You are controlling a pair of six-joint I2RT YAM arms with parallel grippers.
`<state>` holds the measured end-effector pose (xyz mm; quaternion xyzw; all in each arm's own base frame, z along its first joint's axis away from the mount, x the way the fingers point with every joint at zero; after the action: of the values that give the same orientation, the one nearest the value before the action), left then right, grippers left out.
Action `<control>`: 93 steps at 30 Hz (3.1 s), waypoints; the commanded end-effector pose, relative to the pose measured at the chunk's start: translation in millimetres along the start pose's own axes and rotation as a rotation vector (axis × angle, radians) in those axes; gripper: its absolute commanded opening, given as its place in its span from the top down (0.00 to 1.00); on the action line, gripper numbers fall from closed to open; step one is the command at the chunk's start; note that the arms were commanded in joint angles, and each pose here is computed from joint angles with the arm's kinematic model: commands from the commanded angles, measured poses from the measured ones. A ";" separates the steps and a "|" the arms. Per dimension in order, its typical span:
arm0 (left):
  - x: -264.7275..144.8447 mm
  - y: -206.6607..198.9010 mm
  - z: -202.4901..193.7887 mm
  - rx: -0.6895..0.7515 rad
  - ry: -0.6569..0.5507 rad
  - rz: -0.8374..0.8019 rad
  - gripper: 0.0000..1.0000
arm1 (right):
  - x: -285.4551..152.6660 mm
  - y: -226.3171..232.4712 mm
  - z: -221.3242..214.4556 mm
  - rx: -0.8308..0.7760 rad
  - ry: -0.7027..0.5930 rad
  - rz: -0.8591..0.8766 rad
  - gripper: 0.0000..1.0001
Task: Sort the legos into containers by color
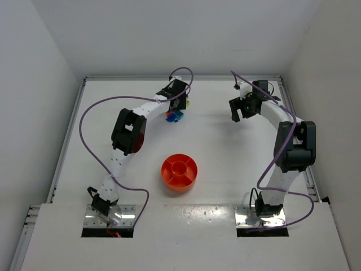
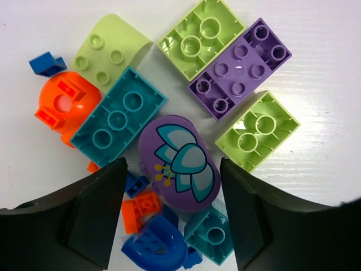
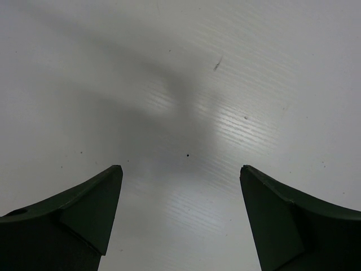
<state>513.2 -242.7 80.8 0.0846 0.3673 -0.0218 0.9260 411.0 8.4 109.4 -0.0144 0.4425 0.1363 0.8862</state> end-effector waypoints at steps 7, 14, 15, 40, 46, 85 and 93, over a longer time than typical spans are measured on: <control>6.6 2.7 13.5 -0.020 -0.038 -0.015 0.25 | -6.7 0.9 15.4 -0.032 -0.064 -0.014 0.14; 10.1 0.0 1.3 0.007 -0.011 -0.045 0.40 | -5.6 1.2 11.7 -0.030 -0.055 -0.013 0.14; 6.1 0.1 5.4 0.019 -0.019 -0.057 0.41 | -5.4 0.9 13.4 -0.032 -0.063 -0.014 0.14; -93.4 46.4 -30.3 0.326 -0.156 -0.333 1.00 | -15.5 75.0 28.1 0.335 -0.110 0.358 0.14; -136.5 40.7 -29.3 0.458 -0.270 -0.598 1.00 | 7.6 100.2 38.9 0.447 -0.049 0.505 0.14; -169.6 12.0 -24.6 0.624 -0.370 -0.918 1.00 | 27.1 208.3 59.0 0.502 0.189 1.138 0.23; -169.4 9.5 -21.8 0.632 -0.385 -0.902 1.00 | 30.8 216.9 49.0 0.516 0.240 1.169 0.27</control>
<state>374.3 -226.5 165.1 0.1726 0.2090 -0.5315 0.8025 415.5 226.8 136.1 0.4297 0.4963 0.4606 0.5974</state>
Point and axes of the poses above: each gripper's point midway between its finger pads, its own x axis out along the fingers, its own y axis along the line the jaws close on, z = x × y, the point moved 6 cm from there along -x, back along the fingers, and after that the axes turned 12 degrees about x, right-handed, at the moved point
